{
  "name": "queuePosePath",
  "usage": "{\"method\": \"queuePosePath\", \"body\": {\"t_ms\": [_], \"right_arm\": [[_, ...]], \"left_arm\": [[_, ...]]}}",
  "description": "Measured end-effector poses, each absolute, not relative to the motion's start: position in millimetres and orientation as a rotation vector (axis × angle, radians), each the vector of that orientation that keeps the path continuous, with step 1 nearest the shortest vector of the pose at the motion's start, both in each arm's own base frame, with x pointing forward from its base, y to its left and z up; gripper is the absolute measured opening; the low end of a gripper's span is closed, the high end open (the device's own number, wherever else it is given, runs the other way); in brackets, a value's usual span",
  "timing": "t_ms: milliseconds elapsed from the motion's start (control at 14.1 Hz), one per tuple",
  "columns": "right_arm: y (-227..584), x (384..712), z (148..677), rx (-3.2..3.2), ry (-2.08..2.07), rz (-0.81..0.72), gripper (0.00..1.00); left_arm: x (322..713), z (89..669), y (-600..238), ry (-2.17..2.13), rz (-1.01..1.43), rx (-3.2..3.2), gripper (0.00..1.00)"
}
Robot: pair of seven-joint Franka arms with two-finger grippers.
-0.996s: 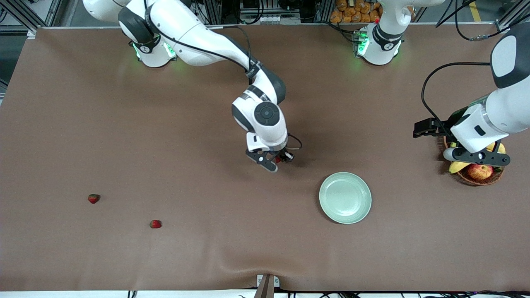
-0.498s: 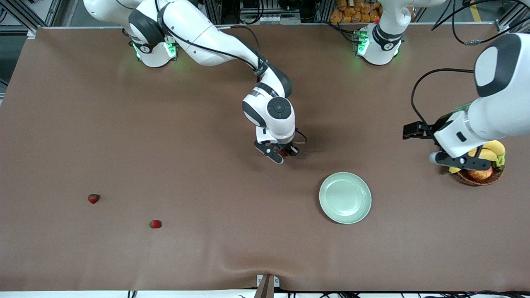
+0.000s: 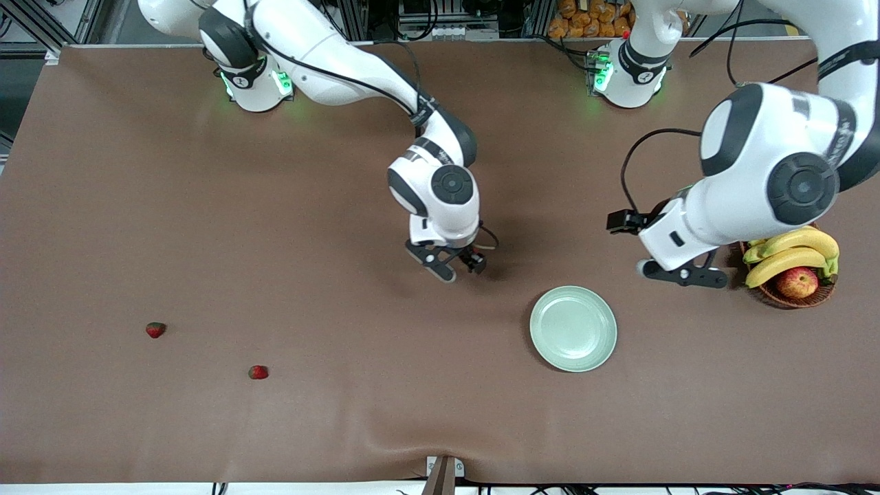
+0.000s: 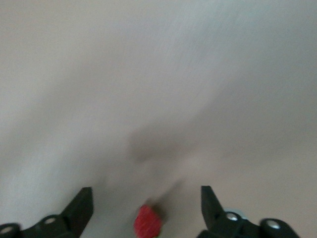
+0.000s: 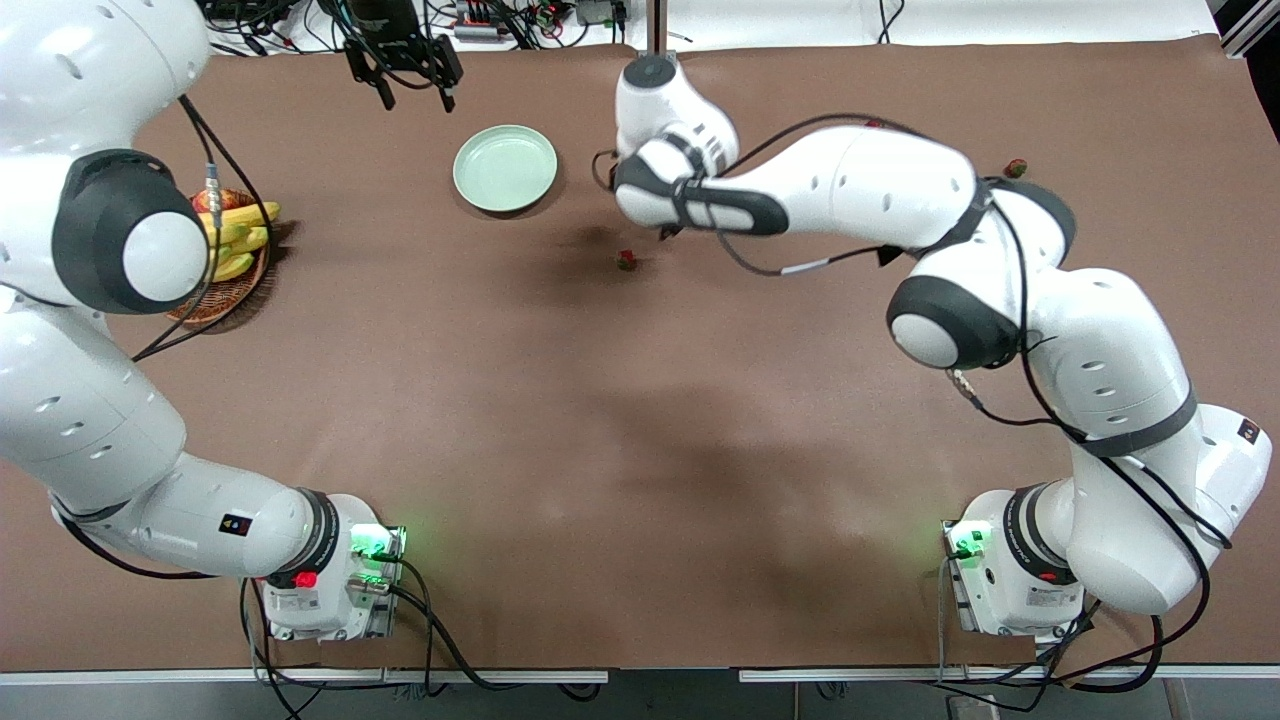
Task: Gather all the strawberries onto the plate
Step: 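Set the strawberry mid-table with the right gripper while the left gripper approaches, then grasp the mid-table strawberry with the left gripper while the right gripper returns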
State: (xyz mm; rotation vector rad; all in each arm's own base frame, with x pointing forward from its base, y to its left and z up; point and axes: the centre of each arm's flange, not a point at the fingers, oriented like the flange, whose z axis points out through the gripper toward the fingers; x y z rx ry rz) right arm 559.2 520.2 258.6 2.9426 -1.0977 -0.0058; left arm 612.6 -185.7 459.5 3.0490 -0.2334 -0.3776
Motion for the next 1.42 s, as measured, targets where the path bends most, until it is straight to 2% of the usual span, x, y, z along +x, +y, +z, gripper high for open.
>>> {"method": "queuePosePath", "body": {"t_ms": [213,356,711,1138,1422], "right_arm": [[440.9,612.1,304.9,2.925,-1.024,-0.045,1.00],[379.6,648.0,325.7,2.937,-0.988,-0.054,1.00],[221.1,715.3,327.0,2.991,-0.825,-0.083,1.00],[60.9,745.0,317.8,3.055,-0.621,-0.113,1.00],[32.7,751.3,285.8,3.077,-0.633,-0.086,1.00]], "left_arm": [[623.8,436.4,-197.7,-0.224,-0.336,3.028,1.00],[618.9,424.0,-234.3,-0.203,-0.320,3.032,1.00],[591.0,390.8,-332.0,-0.151,-0.288,3.059,1.00],[581.1,316.2,-397.2,-0.142,-0.193,3.050,1.00],[558.4,274.2,-440.5,-0.211,-0.174,3.042,1.00]]}}
